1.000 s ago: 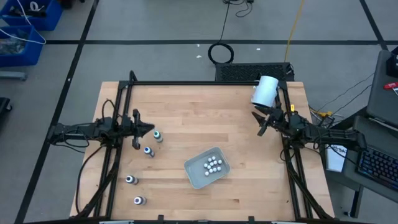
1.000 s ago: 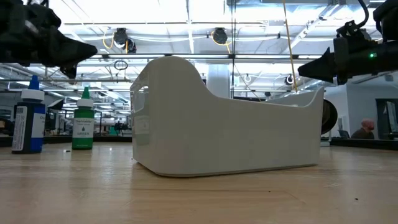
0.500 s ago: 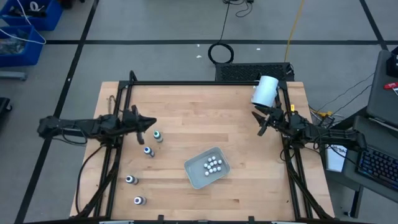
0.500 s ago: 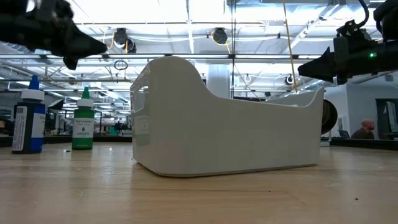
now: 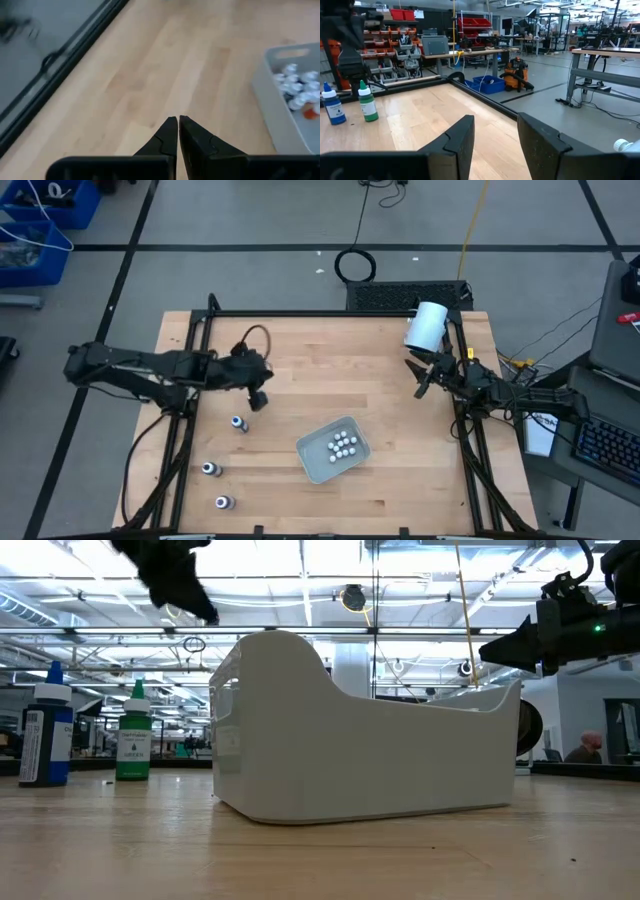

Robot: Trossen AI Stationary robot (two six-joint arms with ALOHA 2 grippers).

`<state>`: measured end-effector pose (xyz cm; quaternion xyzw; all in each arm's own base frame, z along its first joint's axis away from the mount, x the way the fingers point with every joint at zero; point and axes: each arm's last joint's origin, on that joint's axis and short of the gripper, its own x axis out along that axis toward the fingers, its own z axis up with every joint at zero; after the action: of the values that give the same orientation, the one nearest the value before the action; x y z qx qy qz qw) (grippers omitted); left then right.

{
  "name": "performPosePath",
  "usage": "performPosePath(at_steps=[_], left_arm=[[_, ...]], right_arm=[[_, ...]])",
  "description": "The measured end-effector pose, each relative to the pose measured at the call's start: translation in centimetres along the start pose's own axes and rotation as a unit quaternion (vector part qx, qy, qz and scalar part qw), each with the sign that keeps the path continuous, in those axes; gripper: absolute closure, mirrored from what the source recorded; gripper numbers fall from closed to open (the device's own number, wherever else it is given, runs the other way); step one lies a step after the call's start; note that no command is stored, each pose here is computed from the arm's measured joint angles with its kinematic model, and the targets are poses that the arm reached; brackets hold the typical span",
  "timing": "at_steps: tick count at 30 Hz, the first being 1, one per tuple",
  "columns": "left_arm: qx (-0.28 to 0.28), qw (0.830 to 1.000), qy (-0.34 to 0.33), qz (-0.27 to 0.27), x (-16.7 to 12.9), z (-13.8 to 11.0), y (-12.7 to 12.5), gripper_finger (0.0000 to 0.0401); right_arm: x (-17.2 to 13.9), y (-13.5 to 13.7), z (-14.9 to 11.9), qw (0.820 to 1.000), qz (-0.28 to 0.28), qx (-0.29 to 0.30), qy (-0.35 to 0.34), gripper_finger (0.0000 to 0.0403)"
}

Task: Pick & Place food coloring
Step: Put the large green food coloring bottle in the gray bin

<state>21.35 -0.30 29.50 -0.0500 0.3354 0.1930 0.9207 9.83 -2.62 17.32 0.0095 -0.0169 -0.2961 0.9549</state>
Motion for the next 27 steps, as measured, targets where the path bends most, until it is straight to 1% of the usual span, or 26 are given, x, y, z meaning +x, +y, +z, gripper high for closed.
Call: performPosePath(at_steps=[2,4,6,8,11,13,16,20,23,27], left_arm=[[-0.023,0.999,0.042,0.024,-0.5,1.4,0.2,0.0375],[-0.053,0.993,0.085,0.055,-0.8,2.2,0.4,0.0375],[-0.078,0.984,0.135,0.088,-0.9,2.1,0.8,0.0375],[-0.092,0.971,0.184,0.119,-0.6,1.5,1.2,0.0375],[-0.119,0.954,0.234,0.143,-0.1,0.7,1.9,0.0375],[-0.143,0.946,0.259,0.131,0.3,0.5,2.2,0.0375],[-0.171,0.942,0.273,0.093,1.0,0.3,2.2,0.0375],[-0.168,0.93,0.317,0.076,2.2,-0.3,2.3,0.0368],[-0.172,0.915,0.358,0.069,3.2,-1.0,2.2,0.034],[-0.166,0.906,0.381,0.079,4.4,-1.3,2.0,0.0283]], right_arm=[[0.0,0.0,0.0,1.0,0.0,0.0,0.0,0.0261],[0.0,0.0,0.0,1.0,0.0,0.0,0.0,0.0261],[0.0,0.0,0.0,1.0,0.0,0.0,0.0,0.0261],[0.0,0.0,0.0,1.0,0.0,0.0,0.0,0.0261],[0.0,0.0,0.0,1.0,0.0,0.0,0.0,0.0261],[0.0,0.0,0.0,1.0,0.0,0.0,0.0,0.0261],[0.0,0.0,0.0,1.0,0.0,0.0,0.0,0.0261],[0.0,0.0,0.0,1.0,0.0,0.0,0.0,0.0261],[0.0,0.0,0.0,1.0,0.0,0.0,0.001,0.0261],[0.0,0.0,0.0,1.0,0.0,0.0,-0.001,0.0261]])
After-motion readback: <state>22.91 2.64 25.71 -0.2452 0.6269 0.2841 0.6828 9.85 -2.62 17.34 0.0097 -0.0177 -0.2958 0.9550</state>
